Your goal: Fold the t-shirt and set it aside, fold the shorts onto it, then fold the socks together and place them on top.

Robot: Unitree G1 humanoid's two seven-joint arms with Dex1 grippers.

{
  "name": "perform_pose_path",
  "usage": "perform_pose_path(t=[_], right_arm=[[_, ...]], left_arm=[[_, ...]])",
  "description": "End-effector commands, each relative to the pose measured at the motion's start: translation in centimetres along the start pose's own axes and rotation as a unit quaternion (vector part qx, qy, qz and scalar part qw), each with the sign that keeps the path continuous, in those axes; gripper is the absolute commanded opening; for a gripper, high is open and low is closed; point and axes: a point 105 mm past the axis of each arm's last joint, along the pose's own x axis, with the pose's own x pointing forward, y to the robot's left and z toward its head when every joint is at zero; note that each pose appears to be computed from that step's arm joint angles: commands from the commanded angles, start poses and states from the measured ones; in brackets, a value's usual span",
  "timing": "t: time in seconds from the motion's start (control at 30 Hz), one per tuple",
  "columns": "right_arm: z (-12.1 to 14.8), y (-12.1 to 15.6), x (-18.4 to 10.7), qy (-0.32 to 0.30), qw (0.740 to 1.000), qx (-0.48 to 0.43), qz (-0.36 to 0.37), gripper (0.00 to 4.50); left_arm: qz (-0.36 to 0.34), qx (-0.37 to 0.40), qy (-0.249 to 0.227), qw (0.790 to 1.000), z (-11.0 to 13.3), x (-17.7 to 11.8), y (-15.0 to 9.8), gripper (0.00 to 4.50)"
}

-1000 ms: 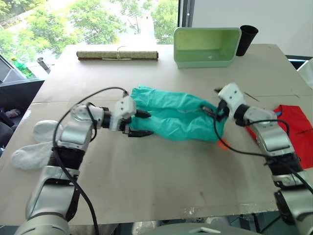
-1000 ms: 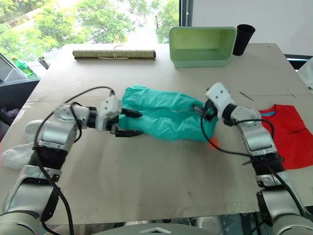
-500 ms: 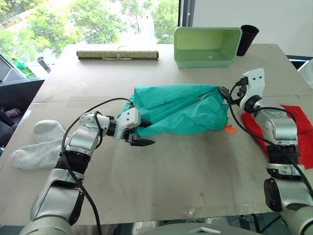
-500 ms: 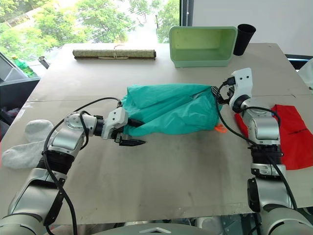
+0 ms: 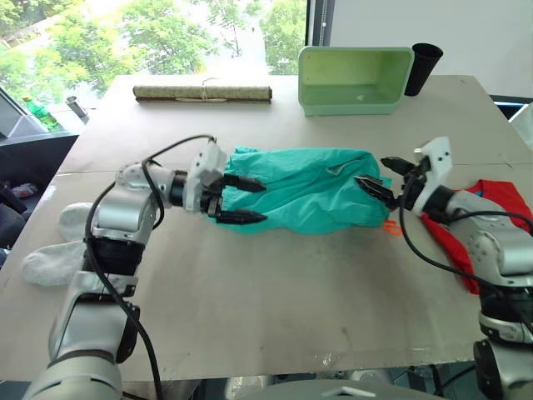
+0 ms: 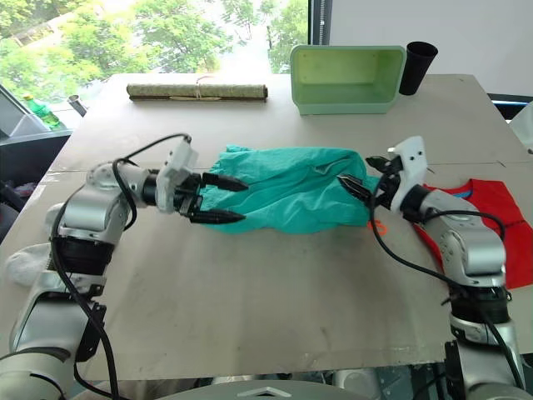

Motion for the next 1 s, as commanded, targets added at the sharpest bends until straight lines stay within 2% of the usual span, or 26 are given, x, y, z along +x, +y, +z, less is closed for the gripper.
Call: perform_pose_path(t=[0.03,0.17,0.27,0.4,0.53,0.63,0.77,0.87,1.0], right_arm=[[0.6,-0.6,-2.5,-0.019,0.998,0.048,-0.043,4.5],[-1.7,1.6,-4.8,0.012,0.991,0.131,-0.036,4.5],[-3.6,3.1,-5.4,0.04,0.989,0.136,-0.052,4.5],[-2.0,3.3,-4.0,-0.002,0.998,0.02,-0.065,4.5],[0.2,3.3,-1.9,-0.055,0.995,-0.065,-0.059,4.5],[0.5,3.8,-0.1,-0.06,0.992,-0.108,-0.035,4.5],[-1.6,5.1,1.0,-0.024,0.989,-0.146,0.019,4.5],[-3.3,5.6,1.1,0.006,0.99,-0.133,0.043,4.5],[-6.6,5.7,0.3,0.082,0.983,-0.142,0.08,4.5]], left_arm=[[0.032,0.041,-0.026,0.998,2.2,0.5,1.1,3.92],[0.067,0.066,-0.041,0.995,2.3,2.6,2.4,3.92],[0.113,0.098,0.01,0.989,-0.1,3.6,4.2,3.92],[0.191,0.154,0.087,0.965,-2.8,3.9,7.4,3.92],[0.227,0.212,0.139,0.94,-3.8,4.0,9.1,3.92],[0.247,0.259,0.177,0.917,-4.2,4.0,10.0,3.92],[0.294,0.267,0.178,0.9,-3.6,3.5,11.3,3.92],[0.341,0.271,0.167,0.885,-2.6,2.6,12.3,3.92],[0.409,0.221,0.125,0.876,-1.2,0.4,13.6,3.92]])
